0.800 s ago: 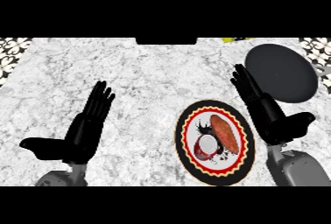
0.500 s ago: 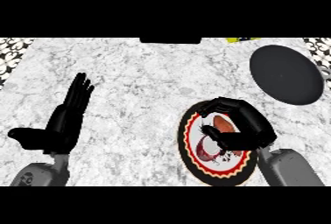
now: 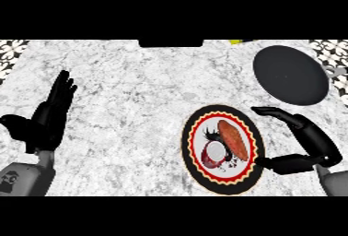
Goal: Pick the can from the plate and place it in the pan
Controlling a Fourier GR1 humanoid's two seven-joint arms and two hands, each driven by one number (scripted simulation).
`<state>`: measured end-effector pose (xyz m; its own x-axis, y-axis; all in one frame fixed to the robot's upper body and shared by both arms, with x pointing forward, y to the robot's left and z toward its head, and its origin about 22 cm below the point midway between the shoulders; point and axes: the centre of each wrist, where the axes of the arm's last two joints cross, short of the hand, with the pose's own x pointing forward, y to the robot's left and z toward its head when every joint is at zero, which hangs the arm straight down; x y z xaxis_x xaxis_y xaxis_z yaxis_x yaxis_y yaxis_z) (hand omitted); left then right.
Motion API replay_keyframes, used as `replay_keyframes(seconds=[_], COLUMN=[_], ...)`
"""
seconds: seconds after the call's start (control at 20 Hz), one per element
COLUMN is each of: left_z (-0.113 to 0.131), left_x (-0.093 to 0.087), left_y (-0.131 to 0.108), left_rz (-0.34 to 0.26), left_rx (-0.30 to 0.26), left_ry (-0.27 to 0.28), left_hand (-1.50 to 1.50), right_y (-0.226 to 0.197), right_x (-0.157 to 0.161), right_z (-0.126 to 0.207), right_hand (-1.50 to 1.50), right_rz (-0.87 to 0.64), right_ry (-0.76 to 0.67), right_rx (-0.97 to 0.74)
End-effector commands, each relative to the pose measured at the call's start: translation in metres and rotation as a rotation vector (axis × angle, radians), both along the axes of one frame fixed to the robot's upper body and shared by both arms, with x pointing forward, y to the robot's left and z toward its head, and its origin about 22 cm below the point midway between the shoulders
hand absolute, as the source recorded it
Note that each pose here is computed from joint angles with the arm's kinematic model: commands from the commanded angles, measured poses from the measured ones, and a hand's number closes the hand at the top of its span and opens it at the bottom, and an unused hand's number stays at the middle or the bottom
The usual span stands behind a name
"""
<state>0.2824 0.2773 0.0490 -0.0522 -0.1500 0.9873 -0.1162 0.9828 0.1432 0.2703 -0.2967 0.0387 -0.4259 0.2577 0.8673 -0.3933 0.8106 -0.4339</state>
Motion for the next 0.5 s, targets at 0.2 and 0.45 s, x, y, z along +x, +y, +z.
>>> replay_keyframes(seconds=[0.2,0.45], left_z=[0.001,0.004], left_x=[0.008,0.007], left_y=[-0.006,0.006], left_rz=[0.002,-0.012], left_rx=[0.023,0.01], left_ry=[0.004,0.008], left_hand=[0.0,0.0], right_y=[-0.062,-0.036], right_x=[0.007,0.013], right_z=[0.108,0.154], right_hand=[-1.5,-1.5], right_rz=[0.09,0.092], right_ry=[-0.079,-0.056], right_rx=[-0.36,-0.527])
